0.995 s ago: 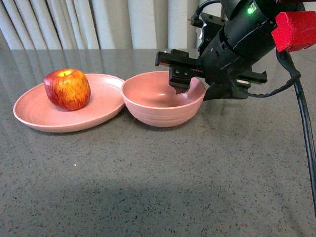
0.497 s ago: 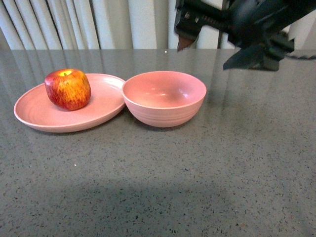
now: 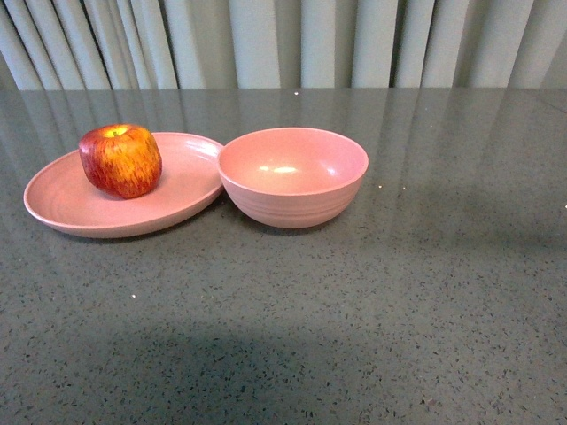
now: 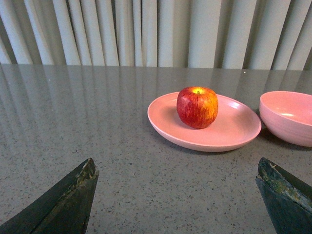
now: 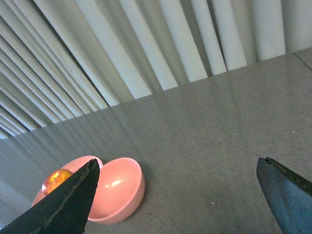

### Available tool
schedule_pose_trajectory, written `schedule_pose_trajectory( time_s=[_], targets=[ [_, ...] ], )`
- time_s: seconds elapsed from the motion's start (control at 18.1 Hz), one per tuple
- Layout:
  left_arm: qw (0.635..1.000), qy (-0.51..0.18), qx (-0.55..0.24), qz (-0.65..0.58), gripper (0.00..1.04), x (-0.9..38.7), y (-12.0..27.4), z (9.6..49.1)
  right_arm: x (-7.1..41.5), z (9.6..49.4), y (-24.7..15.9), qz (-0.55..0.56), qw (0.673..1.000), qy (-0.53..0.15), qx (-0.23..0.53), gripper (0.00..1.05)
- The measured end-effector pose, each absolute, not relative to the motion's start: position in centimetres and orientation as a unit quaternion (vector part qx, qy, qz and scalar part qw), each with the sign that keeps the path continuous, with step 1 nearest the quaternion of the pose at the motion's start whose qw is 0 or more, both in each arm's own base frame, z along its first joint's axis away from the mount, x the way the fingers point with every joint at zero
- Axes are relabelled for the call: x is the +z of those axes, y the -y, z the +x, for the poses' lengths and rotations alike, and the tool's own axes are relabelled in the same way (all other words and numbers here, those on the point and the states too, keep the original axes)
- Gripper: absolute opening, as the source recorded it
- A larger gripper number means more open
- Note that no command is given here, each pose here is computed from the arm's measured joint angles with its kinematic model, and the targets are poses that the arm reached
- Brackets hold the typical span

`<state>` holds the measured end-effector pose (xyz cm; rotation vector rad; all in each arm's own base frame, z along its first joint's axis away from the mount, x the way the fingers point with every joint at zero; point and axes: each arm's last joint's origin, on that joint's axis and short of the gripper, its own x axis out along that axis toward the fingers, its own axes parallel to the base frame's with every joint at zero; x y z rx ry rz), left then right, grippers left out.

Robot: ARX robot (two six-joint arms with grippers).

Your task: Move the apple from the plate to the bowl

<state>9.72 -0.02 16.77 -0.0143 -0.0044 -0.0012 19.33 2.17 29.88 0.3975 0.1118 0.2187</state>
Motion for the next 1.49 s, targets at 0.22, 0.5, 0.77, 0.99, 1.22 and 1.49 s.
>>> schedule_pose_trajectory(
  time_s=[0.22,0.5,0.77,0.99,1.22,1.49],
  targets=[
    [1.000,0.002,-0.001,-0.007,0.98,16.8,0.0,9.7,27.2,13.7,-0.2,0.168,0.984,-0.023,0.046,0.95],
    [1.000,0.002,-0.001,-0.007,0.98,16.8,0.0,9.7,22.4,12.0,0.1,0.018,1.000,-0.006,-0.001,0.39],
    [1.000,0.002,-0.001,-0.007,0.98,16.8,0.0,9.7,19.5,11.2,0.1,0.006,1.000,-0.005,-0.001,0.02],
    [1.000,0.002,-0.001,-0.007,0.98,16.8,0.0,9.7,18.6,10.9,0.1,0.005,1.000,-0.001,-0.001,0.02],
    [1.000,0.002,0.000,-0.007,0.98,16.8,0.0,9.7,17.6,9.8,0.0,0.004,1.000,-0.003,-0.002,0.02],
    [1.000,0.002,-0.001,-0.007,0.98,16.8,0.0,9.7,17.8,9.7,0.0,0.004,1.000,0.001,-0.002,0.02]
  ],
)
